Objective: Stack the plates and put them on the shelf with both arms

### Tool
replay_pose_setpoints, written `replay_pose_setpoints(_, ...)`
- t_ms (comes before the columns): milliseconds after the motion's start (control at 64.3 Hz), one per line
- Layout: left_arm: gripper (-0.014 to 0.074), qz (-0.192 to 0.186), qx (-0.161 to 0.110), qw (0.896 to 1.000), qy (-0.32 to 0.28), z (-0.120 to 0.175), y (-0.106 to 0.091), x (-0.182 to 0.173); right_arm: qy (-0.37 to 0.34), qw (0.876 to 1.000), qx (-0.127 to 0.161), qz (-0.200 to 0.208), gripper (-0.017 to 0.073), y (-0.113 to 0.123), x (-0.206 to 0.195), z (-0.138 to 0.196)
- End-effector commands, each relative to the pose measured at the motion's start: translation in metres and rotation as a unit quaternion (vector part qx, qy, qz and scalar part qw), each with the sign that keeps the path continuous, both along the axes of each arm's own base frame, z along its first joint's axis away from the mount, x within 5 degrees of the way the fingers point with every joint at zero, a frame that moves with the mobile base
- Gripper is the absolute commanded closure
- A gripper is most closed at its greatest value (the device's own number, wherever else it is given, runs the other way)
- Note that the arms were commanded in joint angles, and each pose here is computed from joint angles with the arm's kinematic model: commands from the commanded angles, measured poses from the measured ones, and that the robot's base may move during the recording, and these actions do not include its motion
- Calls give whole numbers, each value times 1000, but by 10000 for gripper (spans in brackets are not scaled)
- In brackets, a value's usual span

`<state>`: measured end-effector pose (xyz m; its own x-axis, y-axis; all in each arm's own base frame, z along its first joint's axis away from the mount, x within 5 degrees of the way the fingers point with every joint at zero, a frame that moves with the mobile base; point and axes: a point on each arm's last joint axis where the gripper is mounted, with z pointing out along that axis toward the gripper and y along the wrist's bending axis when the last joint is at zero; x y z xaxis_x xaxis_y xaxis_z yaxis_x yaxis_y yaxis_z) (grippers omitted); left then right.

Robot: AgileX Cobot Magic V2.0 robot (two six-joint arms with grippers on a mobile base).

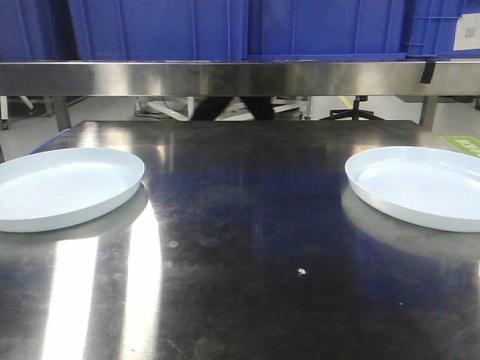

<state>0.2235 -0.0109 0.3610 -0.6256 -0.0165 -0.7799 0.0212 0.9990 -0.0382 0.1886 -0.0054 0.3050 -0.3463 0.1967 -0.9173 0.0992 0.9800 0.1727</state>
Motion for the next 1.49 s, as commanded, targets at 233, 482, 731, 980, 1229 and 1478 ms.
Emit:
replay_pose_setpoints(233, 510, -3, -6, 998, -67, 22, -2, 1, -88, 996, -5, 1, 503, -1, 6, 25)
replay_pose_setpoints(482, 510, -3, -5, 998, -56, 17, -2, 6, -7, 1000, -21, 2, 145, -2, 9, 7)
replay_pose_setpoints(731, 326, -3, -5, 1000, -18, 1, -3, 22, 23, 999, -32, 6, -31, -3, 21, -5)
replay_pose_setpoints(980, 173, -3, -1, 999, 44, -34, -5, 53, 44, 999, -31, 6, -31, -3, 28, -14)
replay_pose_setpoints(1229, 174, -2, 1, 996, 94, -76, -7, 85, 45, 999, -31, 6, -31, -3, 28, -15)
replay_pose_setpoints(1478, 174, -2, 3, 992, 126, -109, -8, 104, 45, 999, -31, 6, -31, -3, 28, -15)
